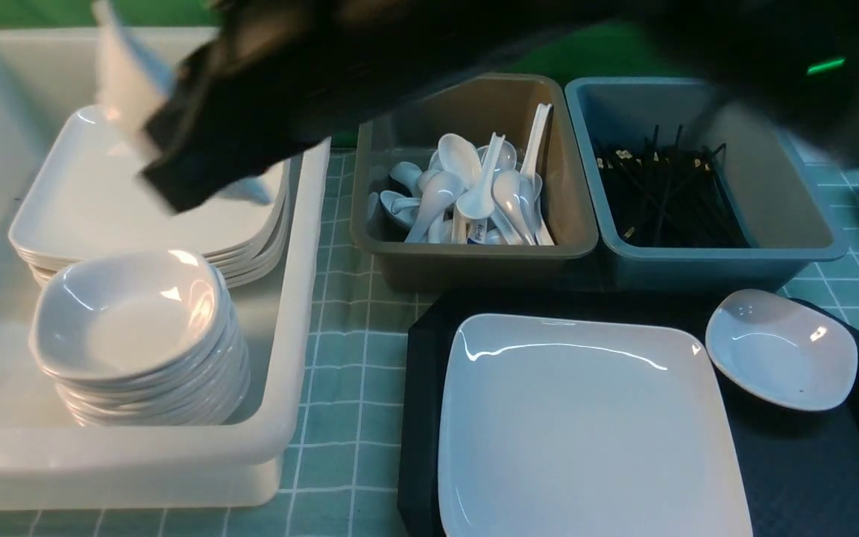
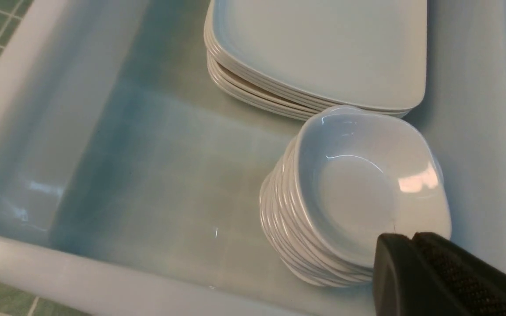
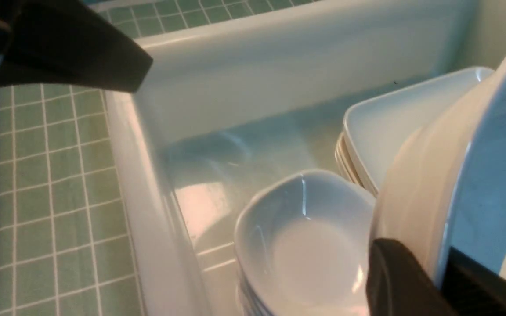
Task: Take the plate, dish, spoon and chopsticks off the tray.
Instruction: Use the right arm to put the small plate into the large storage box on the left
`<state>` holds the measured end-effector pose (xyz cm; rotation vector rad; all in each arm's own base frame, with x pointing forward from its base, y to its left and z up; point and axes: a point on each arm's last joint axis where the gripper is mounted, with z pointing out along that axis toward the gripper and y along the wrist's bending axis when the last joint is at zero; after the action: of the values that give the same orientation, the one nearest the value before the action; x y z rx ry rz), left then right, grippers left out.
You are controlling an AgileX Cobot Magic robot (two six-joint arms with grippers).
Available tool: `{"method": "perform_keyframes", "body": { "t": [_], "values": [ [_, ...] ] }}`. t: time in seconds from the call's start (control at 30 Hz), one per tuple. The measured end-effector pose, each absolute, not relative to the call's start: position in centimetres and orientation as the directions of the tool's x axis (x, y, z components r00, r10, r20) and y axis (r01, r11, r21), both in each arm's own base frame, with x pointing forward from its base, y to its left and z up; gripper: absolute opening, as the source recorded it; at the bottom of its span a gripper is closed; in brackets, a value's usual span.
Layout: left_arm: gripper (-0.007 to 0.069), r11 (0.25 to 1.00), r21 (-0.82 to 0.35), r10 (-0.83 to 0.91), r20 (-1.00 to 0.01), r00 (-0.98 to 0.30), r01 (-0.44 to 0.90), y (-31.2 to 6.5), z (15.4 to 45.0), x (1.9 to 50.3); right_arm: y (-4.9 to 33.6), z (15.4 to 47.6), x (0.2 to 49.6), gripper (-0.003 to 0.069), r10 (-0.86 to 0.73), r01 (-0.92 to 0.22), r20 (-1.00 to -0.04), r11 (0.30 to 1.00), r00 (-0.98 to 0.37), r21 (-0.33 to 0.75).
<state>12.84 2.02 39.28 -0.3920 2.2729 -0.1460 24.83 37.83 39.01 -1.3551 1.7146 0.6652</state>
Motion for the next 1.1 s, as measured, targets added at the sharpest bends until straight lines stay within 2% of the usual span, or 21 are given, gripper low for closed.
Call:
{"method": "perform_keyframes", "body": {
  "t": [0.23, 0.5, 0.6, 0.67, 0.7, 0.77, 0.83, 0.97, 1.07, 1.1],
  "values": [
    [0.001, 0.946, -0.226, -0.323, -0.702, -0.635, -0.231, 2.0, 39.2, 12.8, 42.7, 33.1, 25.9, 0.0069, -0.602, -0.956, -0.799, 0.235, -0.002, -0.175],
    [0.001, 0.952, -0.215, -0.307, -0.704, -0.64, -0.22, 2.0, 39.2, 12.7, 44.2, 30.2, 25.5, 0.0091, -0.656, -0.961, -0.754, 0.182, 0.039, -0.208],
    [0.001, 0.952, -0.213, -0.305, -0.704, -0.641, -0.219, 2.0, 39.2, 12.7, 44.4, 30.1, 25.2, 0.0174, -0.659, -0.962, -0.75, 0.169, 0.051, -0.214],
    [0.001, 0.954, -0.209, -0.299, -0.706, -0.642, -0.215, 2.0, 39.2, 12.7, 44.4, 30.1, 25.2, 0.0305, -0.662, -0.963, -0.748, 0.168, 0.047, -0.209],
    [0.001, 0.954, -0.209, -0.299, -0.706, -0.642, -0.215, 2.0, 39.2, 12.7, 44.4, 30.1, 25.2, 0.0315, -0.662, -0.964, -0.748, 0.169, 0.044, -0.207],
    [0.001, 0.954, -0.209, -0.299, -0.705, -0.643, -0.215, 2.0, 39.2, 12.7, 44.2, 29.9, 25.0, 0.0422, -0.68, -0.97, -0.733, 0.167, 0.017, -0.177],
    [0.001, 0.954, -0.209, -0.299, -0.704, -0.644, -0.215, 2.0, 39.2, 12.7, 43.9, 29.9, 24.7, 0.0482, -0.7, -0.974, -0.714, 0.167, -0.01, -0.15],
    [0.001, 0.957, -0.204, -0.291, -0.705, -0.647, -0.209, 2.0, 39.2, 12.7, 42.7, 31.7, 23.8, 0.0545, -0.722, -0.978, -0.689, 0.183, -0.063, -0.102],
    [0.001, 0.961, -0.194, -0.277, -0.705, -0.653, -0.198, 1.9, 39.2, 12.7, 40.6, 34.4, 23.2, 0.054, -0.754, -0.967, -0.652, 0.218, -0.081, -0.132],
    [0.001, 0.961, -0.195, -0.275, -0.704, -0.655, -0.194, 1.9, 39.1, 12.7, 39.5, 35.5, 23.2, 0.0517, -0.773, -0.953, -0.628, 0.247, -0.085, -0.176]
  ]
}}
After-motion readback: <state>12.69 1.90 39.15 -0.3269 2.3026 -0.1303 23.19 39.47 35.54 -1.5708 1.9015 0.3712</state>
